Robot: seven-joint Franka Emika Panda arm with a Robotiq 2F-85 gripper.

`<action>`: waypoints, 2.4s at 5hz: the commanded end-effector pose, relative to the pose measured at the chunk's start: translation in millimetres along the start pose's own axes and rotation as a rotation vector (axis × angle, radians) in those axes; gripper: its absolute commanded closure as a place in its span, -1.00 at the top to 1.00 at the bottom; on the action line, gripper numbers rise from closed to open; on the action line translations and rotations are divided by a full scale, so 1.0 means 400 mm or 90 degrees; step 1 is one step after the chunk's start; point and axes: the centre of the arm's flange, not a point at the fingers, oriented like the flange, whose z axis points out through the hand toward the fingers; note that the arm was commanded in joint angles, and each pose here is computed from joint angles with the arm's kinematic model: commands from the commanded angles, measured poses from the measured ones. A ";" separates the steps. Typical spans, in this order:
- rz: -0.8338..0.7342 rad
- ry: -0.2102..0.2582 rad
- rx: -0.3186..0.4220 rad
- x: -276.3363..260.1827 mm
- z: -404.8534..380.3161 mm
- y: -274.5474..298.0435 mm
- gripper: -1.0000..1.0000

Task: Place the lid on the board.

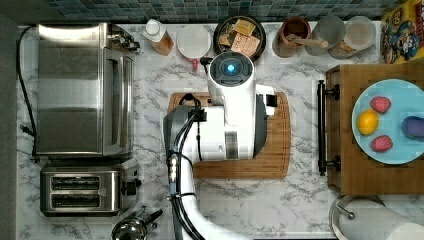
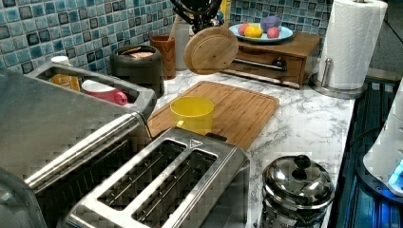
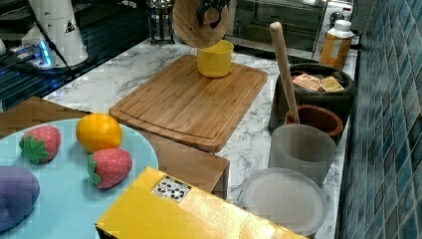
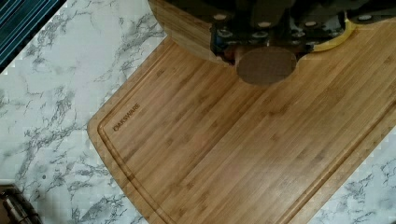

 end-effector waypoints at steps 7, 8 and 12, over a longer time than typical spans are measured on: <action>0.199 0.192 0.116 0.074 -0.131 0.386 -1.00; 0.181 0.244 0.098 0.038 -0.117 0.370 -1.00; 0.209 0.323 0.093 0.072 0.070 0.200 -1.00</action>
